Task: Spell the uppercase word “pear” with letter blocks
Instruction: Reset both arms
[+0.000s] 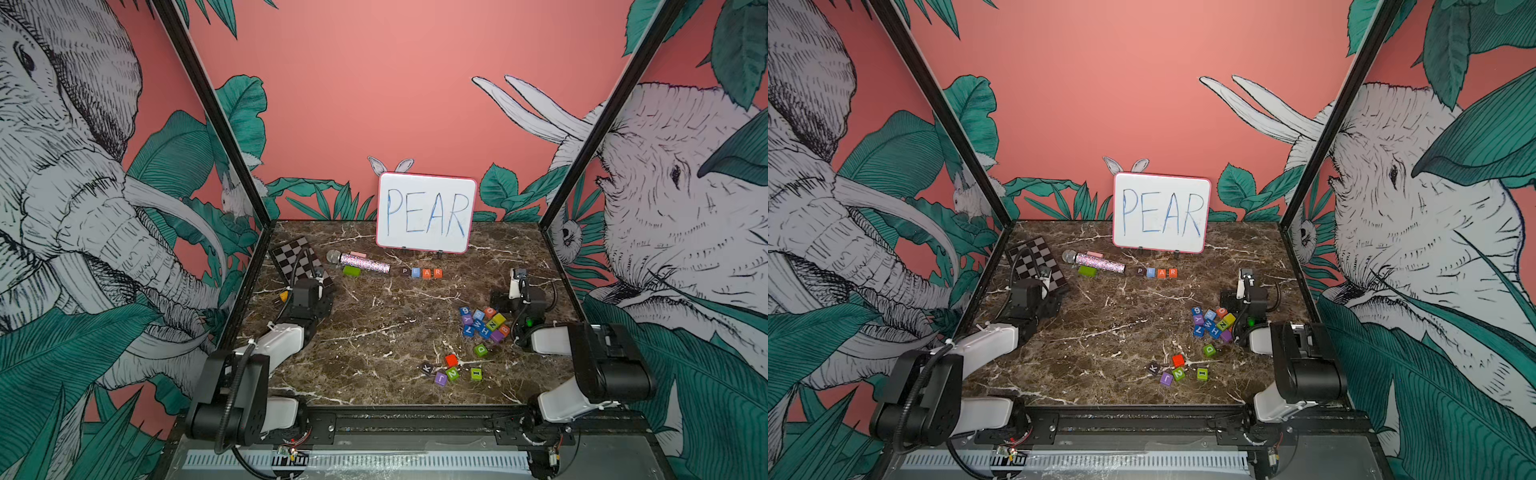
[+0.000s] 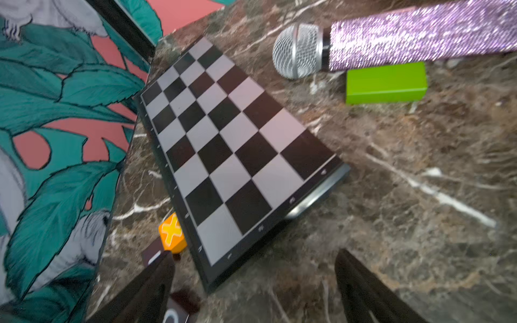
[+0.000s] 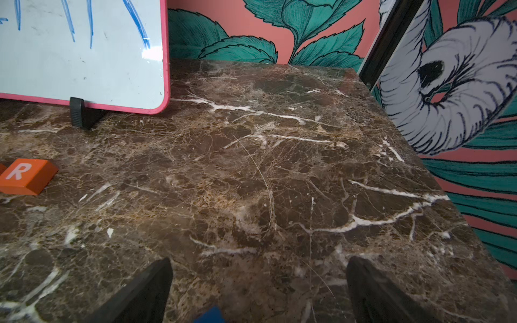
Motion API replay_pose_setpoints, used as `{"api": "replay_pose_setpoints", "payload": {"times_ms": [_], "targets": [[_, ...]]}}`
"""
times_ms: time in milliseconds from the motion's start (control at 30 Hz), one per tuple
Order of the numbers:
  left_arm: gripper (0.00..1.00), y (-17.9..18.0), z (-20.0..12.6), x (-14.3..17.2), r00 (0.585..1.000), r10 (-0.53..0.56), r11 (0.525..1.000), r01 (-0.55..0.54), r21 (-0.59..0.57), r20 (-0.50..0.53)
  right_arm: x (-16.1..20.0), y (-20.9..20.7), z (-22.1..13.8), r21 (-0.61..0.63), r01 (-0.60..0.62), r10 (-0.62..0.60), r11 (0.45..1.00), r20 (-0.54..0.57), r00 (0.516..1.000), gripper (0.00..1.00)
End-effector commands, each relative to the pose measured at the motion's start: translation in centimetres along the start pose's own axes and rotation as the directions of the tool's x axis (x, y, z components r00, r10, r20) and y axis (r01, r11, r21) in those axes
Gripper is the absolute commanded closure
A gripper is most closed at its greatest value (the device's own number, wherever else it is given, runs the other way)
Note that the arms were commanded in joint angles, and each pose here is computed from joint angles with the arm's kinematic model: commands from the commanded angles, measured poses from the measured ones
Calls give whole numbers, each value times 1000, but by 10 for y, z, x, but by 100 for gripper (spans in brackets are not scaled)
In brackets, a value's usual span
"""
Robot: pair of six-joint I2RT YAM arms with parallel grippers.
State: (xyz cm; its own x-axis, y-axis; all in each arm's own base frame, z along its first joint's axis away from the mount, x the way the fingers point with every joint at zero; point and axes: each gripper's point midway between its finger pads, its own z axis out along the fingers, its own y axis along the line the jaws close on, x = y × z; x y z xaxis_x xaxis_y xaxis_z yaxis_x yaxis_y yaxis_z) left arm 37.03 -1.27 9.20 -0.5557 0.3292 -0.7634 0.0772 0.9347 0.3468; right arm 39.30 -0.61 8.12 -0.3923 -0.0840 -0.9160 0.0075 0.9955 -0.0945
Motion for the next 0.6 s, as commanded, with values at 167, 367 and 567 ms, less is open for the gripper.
{"api": "replay_pose_setpoints", "payload": {"times_ms": [167, 367, 567], "targets": [[12, 6, -8, -38, 980, -26, 1000, 25, 8, 199, -13, 0, 2, -2, -6, 6, 1000, 47, 999, 1], [13, 5, -13, -45, 952, -120, 993, 109, 53, 280, -13, -1, 1, -1, -6, 6, 1000, 48, 999, 1], [12, 6, -4, -33, 943, -134, 991, 134, 22, 305, -14, -1, 1, -1, -6, 7, 1000, 49, 999, 1]]}}
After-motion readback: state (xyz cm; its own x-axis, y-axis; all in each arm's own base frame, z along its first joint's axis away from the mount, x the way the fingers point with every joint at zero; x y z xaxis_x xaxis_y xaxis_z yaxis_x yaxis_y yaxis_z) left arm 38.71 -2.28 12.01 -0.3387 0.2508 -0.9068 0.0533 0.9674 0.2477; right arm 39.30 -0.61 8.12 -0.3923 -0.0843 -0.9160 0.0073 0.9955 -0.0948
